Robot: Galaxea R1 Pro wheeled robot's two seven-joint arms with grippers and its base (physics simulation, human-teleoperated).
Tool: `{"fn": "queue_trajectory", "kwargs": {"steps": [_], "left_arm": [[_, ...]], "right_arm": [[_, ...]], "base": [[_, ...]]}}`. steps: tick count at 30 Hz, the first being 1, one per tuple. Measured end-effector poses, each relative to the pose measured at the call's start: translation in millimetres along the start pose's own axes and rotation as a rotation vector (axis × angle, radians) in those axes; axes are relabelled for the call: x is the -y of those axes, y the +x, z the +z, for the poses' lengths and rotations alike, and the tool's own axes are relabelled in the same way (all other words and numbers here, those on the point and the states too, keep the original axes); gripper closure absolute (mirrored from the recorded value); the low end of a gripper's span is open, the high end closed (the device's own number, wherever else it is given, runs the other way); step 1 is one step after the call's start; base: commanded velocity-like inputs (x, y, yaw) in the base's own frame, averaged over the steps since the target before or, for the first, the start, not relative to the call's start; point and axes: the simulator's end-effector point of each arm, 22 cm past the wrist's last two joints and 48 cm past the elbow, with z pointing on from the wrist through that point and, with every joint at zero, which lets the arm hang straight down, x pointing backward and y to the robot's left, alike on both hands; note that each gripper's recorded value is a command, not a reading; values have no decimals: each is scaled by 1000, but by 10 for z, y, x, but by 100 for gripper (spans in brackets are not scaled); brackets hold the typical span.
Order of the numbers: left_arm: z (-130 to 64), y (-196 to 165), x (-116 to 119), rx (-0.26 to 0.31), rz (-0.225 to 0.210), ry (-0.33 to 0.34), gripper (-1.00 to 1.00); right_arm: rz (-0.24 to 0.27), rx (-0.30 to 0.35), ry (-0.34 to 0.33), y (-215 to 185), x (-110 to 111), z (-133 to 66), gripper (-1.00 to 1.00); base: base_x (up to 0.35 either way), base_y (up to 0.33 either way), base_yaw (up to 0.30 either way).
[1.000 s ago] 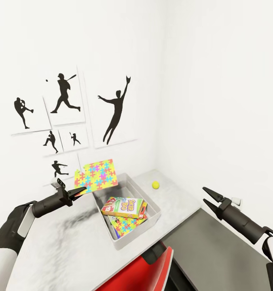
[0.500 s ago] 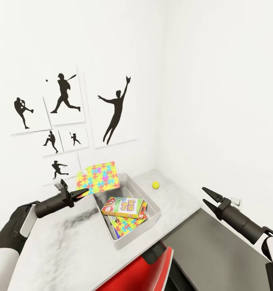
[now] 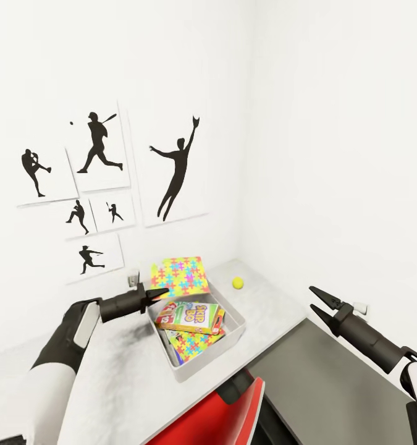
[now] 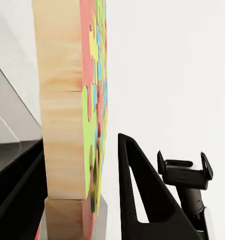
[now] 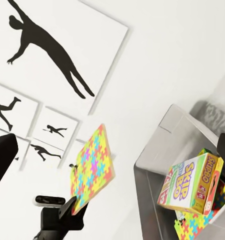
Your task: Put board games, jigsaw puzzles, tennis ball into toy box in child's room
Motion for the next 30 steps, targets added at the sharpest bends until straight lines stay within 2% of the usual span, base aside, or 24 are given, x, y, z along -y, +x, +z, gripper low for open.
{"fn": "queue_trajectory", "kwargs": {"steps": [4, 7, 12, 24, 30], "left_arm": [[188, 104, 35, -3, -10, 23, 100], [252, 144, -22, 6, -10, 20, 100], [253, 173, -249, 35, -22, -10, 100], [265, 191, -374, 39, -33, -55, 100], [255, 201, -566, 39, -35, -141, 100]], "right_arm": [[-1, -1, -1, 1, -6, 1, -100], [-2, -1, -1, 2, -9, 2, -100], [-3, -2, -2, 6, -13, 6, -100], [-5, -4, 2, 15, -6, 10, -100], [-8, -7, 7, 23, 5, 13, -100]], "base": [[0, 0, 0], [0, 0, 0], [0, 0, 0], [0, 0, 0], [0, 0, 0]]}}
